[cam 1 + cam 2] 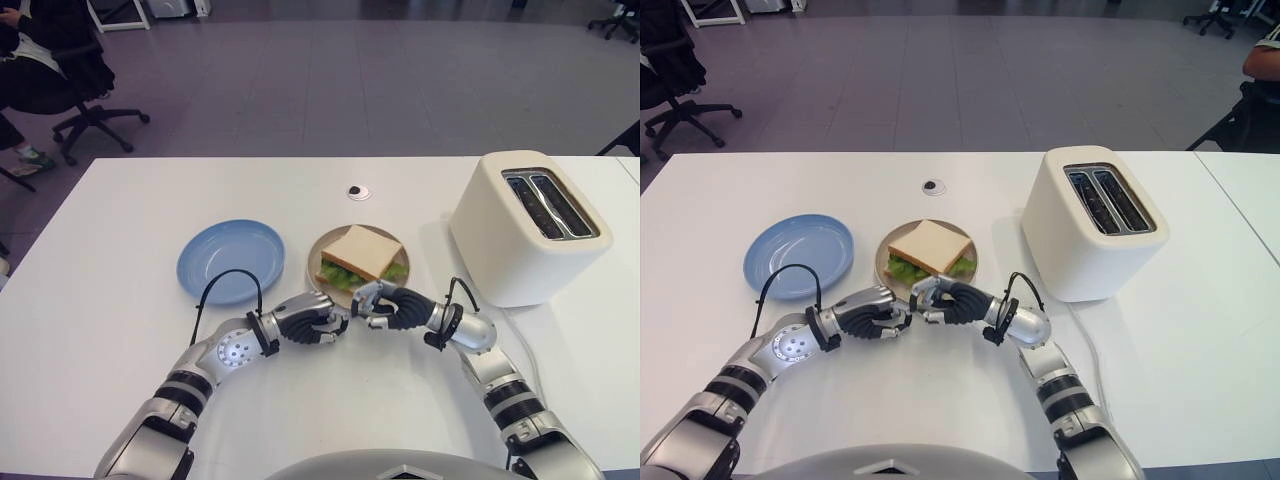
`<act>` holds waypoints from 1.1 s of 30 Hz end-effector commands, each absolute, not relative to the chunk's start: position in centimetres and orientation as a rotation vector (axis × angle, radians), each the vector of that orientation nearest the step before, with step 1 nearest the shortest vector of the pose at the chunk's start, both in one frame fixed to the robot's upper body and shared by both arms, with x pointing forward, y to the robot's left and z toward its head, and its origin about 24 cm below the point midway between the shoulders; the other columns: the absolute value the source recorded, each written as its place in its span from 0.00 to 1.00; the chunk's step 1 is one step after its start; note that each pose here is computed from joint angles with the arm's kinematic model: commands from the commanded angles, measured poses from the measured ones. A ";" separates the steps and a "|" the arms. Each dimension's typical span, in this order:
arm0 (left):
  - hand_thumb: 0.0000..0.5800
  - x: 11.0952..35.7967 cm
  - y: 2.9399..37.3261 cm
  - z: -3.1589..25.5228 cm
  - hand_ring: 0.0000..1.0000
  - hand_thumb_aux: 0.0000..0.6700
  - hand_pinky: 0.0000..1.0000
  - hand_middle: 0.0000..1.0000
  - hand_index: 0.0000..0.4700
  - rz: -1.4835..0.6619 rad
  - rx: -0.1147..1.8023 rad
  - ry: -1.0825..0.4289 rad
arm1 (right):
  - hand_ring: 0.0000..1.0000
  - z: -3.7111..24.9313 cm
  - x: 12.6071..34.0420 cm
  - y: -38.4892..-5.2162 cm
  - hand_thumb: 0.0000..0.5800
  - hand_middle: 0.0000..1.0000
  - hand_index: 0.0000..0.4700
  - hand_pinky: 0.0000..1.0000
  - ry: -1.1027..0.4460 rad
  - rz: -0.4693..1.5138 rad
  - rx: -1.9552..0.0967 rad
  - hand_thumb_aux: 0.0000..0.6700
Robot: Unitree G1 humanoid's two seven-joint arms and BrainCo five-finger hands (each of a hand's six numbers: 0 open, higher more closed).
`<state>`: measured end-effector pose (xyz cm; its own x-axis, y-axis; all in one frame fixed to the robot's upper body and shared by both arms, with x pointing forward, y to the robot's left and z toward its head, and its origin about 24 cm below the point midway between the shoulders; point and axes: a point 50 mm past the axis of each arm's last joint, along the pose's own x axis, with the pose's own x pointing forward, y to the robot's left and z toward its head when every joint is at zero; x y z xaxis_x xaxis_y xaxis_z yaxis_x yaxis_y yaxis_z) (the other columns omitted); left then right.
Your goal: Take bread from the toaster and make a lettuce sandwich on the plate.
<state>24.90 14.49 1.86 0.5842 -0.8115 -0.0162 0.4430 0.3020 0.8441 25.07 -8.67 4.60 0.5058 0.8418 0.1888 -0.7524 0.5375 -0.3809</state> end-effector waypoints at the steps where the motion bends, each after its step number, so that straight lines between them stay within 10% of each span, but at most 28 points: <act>1: 1.00 26.6 14.8 3.0 1.00 1.00 1.00 1.00 1.00 -0.707 0.951 -0.531 | 1.00 5.8 26.2 -9.0 1.00 1.00 1.00 1.00 -0.445 0.849 -0.202 1.00; 3: 1.00 26.4 14.4 4.3 1.00 0.95 1.00 1.00 0.95 -0.663 0.833 -0.623 | 1.00 6.8 26.3 -9.2 1.00 1.00 1.00 1.00 -0.507 0.800 -0.143 1.00; 5: 0.87 25.8 14.0 5.9 1.00 0.64 1.00 1.00 0.64 -0.637 0.684 -0.722 | 0.81 8.2 26.3 -9.9 1.00 0.81 1.00 0.81 -0.571 0.763 -0.068 1.00; 7: 0.21 25.0 14.0 7.3 1.00 0.11 1.00 1.00 0.11 -0.632 0.549 -0.789 | 0.36 9.5 26.0 -10.7 1.00 0.36 0.98 0.36 -0.626 0.749 0.010 0.98; 8: 0.00 24.5 14.1 7.9 1.00 0.00 1.00 1.00 0.00 -0.635 0.493 -0.817 | 0.00 10.2 25.9 -11.1 0.92 0.00 0.71 0.00 -0.650 0.742 0.044 0.71; 9: 0.00 24.1 14.2 8.7 0.98 0.00 0.98 0.98 0.00 -0.624 0.422 -0.848 | 0.00 10.9 25.8 -11.6 0.77 0.00 0.53 0.00 -0.679 0.725 0.084 0.53; 10: 0.00 23.8 14.4 9.6 0.67 0.00 0.67 0.67 0.00 -0.605 0.349 -0.876 | 0.00 11.7 25.8 -12.2 0.00 0.00 0.00 0.00 -0.707 0.692 0.117 0.00; 11: 0.00 23.6 14.8 10.5 0.20 0.00 0.20 0.20 0.00 -0.574 0.280 -0.903 | 0.00 12.4 25.9 -12.8 0.00 0.00 0.00 0.00 -0.736 0.647 0.133 0.00; 12: 0.00 23.6 15.1 11.2 0.00 0.00 0.00 0.00 0.00 -0.541 0.234 -0.918 | 0.00 12.9 26.0 -13.3 0.00 0.00 0.00 0.00 -0.760 0.601 0.133 0.00; 33: 0.00 24.7 13.4 11.6 0.00 0.00 0.00 0.00 0.00 -0.353 0.308 -0.947 | 0.00 12.2 25.3 -10.9 0.00 0.00 0.00 0.00 -0.860 0.519 -0.219 0.00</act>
<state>24.76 13.48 12.04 0.5244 -0.4078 0.7475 0.1504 0.9084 0.3900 25.58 -11.19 12.38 0.5483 0.4890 0.6784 -0.3387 0.8715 -0.3546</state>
